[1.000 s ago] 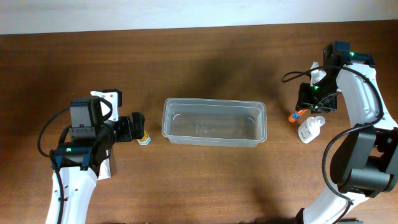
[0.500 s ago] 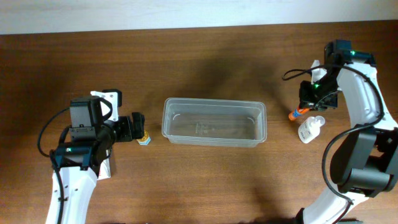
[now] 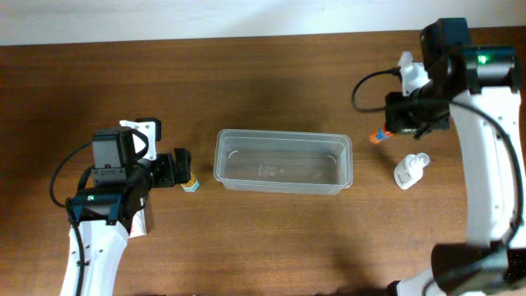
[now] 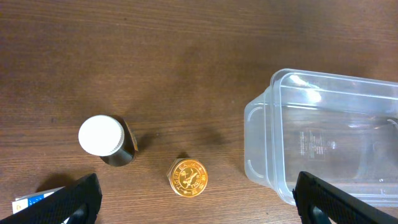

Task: Pack container
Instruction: 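Reach the right gripper to the orange tube and grasp it, then carry the orange tube into the container's right end and release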

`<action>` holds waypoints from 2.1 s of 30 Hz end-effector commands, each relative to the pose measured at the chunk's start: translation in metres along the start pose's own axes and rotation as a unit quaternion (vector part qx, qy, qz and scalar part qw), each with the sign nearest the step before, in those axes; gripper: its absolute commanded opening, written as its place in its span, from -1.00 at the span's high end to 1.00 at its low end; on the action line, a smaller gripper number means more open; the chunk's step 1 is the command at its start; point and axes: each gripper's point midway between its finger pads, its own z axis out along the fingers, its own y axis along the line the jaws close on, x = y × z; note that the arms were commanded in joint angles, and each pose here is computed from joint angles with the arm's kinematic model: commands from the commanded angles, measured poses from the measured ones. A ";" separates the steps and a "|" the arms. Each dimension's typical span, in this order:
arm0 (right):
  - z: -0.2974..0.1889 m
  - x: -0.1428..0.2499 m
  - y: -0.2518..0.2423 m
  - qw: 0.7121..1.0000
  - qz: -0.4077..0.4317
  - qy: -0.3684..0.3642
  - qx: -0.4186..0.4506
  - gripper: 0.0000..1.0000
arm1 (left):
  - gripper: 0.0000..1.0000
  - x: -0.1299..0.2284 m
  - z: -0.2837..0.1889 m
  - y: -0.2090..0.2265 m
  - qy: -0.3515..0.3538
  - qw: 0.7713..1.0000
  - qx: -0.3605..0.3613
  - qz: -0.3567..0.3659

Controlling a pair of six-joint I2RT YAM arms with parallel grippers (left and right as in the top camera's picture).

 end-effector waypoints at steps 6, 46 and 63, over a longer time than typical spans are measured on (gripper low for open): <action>0.015 0.018 0.065 0.995 -0.093 0.026 -0.022 0.71 | -0.99 -0.008 -0.003 -0.005 -0.009 1.000 0.010 0.009; 0.137 0.001 0.039 0.992 -0.103 -0.016 0.076 -0.13 | -0.99 -0.006 -0.003 -0.005 -0.003 1.000 0.010 0.008; -0.031 -0.007 -0.057 0.978 0.124 -0.131 0.102 -0.70 | -0.99 -0.006 -0.003 -0.005 -0.003 1.000 0.010 0.008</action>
